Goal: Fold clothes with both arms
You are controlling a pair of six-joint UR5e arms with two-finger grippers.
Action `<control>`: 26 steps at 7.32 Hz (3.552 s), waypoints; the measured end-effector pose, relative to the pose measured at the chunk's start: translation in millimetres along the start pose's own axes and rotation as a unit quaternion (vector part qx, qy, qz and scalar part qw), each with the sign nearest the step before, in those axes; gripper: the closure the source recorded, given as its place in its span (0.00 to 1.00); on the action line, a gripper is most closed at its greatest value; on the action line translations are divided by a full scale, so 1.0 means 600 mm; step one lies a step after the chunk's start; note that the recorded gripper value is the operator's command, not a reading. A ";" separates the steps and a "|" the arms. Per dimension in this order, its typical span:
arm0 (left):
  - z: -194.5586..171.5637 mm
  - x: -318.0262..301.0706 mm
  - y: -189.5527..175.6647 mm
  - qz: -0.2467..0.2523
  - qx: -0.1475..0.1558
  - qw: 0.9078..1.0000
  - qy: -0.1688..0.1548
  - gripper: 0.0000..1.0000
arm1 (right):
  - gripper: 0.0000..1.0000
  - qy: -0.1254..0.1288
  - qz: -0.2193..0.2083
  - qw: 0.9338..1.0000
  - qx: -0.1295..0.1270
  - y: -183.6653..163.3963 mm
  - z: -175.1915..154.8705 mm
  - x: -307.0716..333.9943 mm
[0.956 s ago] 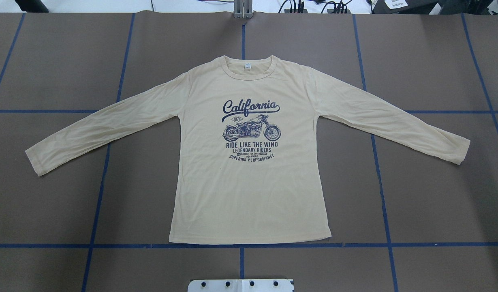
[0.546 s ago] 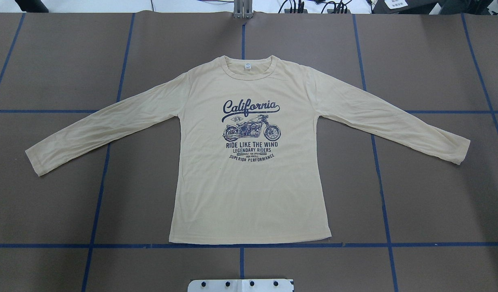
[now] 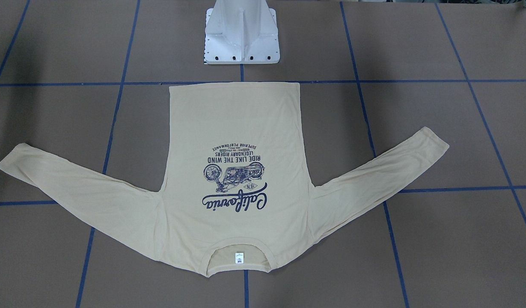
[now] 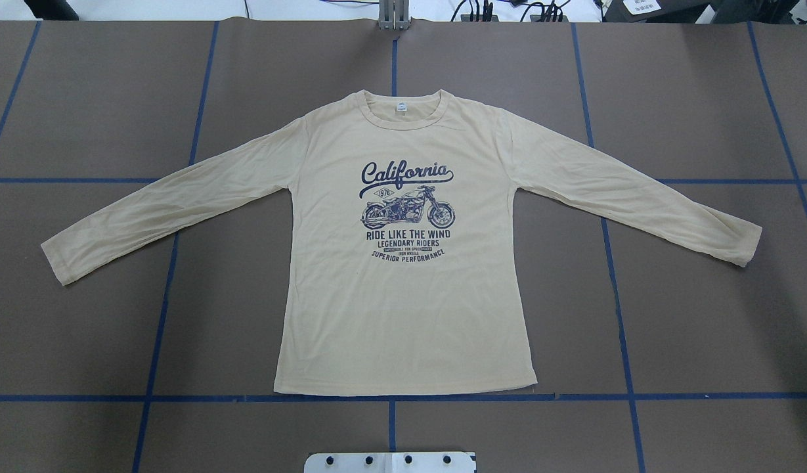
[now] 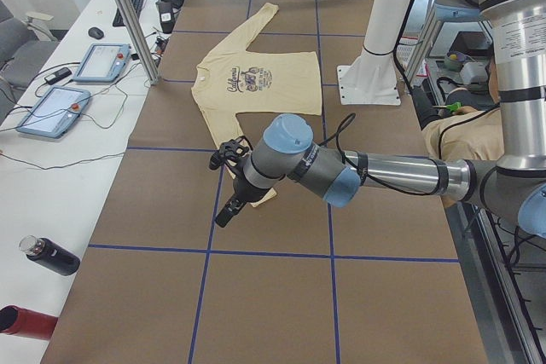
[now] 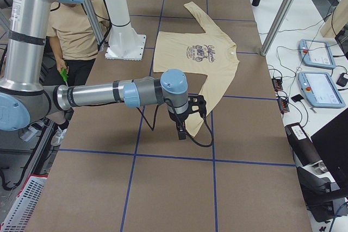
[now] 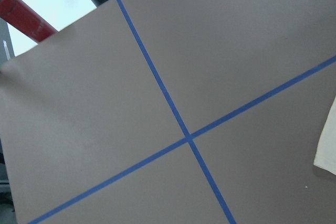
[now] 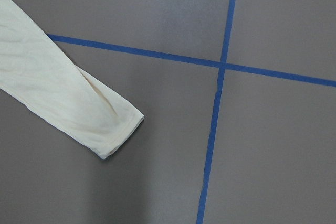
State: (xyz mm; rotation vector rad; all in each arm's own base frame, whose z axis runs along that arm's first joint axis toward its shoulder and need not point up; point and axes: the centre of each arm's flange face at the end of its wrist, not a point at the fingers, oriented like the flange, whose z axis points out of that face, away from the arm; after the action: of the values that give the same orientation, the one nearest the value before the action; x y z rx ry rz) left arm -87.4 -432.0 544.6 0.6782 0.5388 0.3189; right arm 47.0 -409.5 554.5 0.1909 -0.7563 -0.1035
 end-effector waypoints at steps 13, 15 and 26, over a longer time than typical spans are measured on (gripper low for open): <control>-0.001 -0.001 -0.130 0.001 0.077 0.997 0.031 0.00 | 0.04 -0.042 0.028 0.996 0.069 -0.048 0.166 -0.057; 0.001 -0.001 -0.123 0.001 0.078 0.997 0.031 0.00 | 0.09 -0.038 0.046 0.994 0.092 -0.035 0.238 -0.070; 0.007 -0.004 -0.110 0.001 0.077 0.997 0.031 0.00 | 0.46 0.001 0.027 0.993 0.113 -0.001 0.407 -0.113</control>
State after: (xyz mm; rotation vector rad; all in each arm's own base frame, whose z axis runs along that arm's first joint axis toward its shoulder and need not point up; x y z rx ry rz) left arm -80.0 -483.9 504.2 0.8201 0.6255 0.3027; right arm -170.8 -432.0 682.4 0.3850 -0.7703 0.0345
